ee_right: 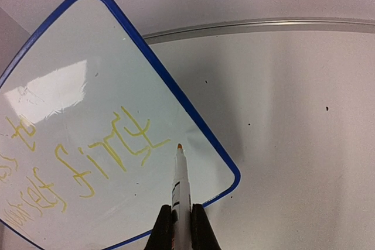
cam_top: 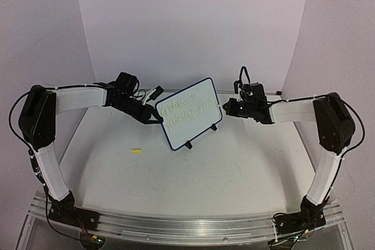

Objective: Write a sentence on the whiteboard
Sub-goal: Write on the whiteboard with the whiteboard marker without the cap.

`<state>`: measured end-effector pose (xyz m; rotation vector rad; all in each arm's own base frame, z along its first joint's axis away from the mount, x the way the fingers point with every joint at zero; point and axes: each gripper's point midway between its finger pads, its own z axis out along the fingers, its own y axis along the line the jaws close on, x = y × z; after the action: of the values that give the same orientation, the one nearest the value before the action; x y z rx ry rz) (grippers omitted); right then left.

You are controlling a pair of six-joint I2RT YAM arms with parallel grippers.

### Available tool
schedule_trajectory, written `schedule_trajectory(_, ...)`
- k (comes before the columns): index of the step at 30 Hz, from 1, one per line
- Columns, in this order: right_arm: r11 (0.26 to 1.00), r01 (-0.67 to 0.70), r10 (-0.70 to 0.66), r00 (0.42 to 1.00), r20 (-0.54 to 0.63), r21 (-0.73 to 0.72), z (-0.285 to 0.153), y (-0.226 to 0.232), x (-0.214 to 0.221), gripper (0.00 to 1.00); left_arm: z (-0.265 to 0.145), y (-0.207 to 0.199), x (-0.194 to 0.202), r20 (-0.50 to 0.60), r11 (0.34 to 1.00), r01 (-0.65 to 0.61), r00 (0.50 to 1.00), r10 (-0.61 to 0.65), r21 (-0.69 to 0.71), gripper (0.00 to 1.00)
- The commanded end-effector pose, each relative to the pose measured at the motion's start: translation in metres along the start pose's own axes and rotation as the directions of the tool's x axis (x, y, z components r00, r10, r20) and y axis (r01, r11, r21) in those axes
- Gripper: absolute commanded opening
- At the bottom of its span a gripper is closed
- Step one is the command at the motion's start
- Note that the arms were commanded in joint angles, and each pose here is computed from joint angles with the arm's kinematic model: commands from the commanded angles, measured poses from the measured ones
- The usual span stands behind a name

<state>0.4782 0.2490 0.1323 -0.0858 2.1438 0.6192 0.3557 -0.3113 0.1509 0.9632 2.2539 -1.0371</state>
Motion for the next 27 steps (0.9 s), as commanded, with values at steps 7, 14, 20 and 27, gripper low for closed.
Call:
schedule_trajectory(7, 1.000, -0.002, 0.002, 1.000, 0.028, -0.012, 0.016, 0.005, -0.010, 0.00, -0.001, 0.000, -0.008, 0.009, 1.000, -0.026, 1.000, 0.026, -0.015, 0.00)
schedule_trajectory(14, 1.000, -0.004, 0.004, 1.000, 0.022, -0.015, 0.020, 0.005, -0.008, 0.00, -0.001, 0.000, -0.009, 0.009, 1.000, -0.027, 1.000, 0.028, -0.015, 0.00)
schedule_trajectory(20, 1.000, -0.002, 0.002, 1.000, 0.024, -0.014, 0.019, 0.005, -0.009, 0.00, -0.001, 0.000, -0.009, 0.009, 1.000, -0.026, 1.000, 0.026, -0.014, 0.00)
schedule_trajectory(27, 1.000, -0.028, 0.028, 0.999, 0.043, 0.001, 0.000, 0.004, -0.012, 0.00, -0.002, 0.004, -0.010, 0.015, 0.999, 0.022, 1.000, -0.021, -0.040, 0.00)
